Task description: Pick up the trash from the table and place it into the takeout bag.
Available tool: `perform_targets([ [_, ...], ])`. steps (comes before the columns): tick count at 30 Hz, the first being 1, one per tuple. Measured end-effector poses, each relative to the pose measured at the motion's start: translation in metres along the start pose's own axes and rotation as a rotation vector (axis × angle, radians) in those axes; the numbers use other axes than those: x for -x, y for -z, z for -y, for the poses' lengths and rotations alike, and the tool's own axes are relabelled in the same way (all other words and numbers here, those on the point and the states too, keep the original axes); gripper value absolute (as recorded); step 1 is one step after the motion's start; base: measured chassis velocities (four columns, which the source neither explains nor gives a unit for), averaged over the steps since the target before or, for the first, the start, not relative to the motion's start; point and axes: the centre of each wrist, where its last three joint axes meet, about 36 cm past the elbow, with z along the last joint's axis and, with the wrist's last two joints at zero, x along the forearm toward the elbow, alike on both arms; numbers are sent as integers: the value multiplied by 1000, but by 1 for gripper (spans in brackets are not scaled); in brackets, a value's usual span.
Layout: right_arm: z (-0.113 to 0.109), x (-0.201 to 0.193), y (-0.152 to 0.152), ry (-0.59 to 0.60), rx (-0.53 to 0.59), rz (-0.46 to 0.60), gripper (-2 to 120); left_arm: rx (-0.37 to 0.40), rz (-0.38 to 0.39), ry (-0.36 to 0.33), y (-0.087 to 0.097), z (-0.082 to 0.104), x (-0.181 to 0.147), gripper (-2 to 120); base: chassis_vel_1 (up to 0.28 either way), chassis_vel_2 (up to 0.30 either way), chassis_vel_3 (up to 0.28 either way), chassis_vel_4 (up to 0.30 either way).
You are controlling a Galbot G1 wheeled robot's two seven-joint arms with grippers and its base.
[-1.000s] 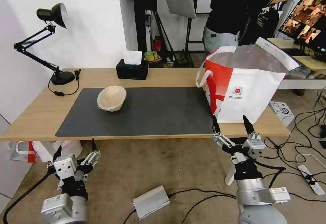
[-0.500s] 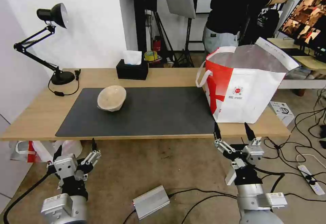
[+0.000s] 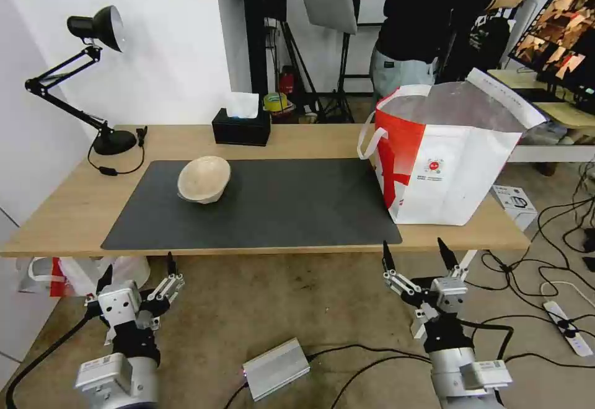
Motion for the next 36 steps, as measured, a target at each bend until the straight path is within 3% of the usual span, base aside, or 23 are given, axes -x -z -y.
perform_targets([
  [36, -5, -6, -4, -16, -22, -63, 100, 0, 2, 3, 0, -1, 0, 100, 0, 0, 0, 0],
])
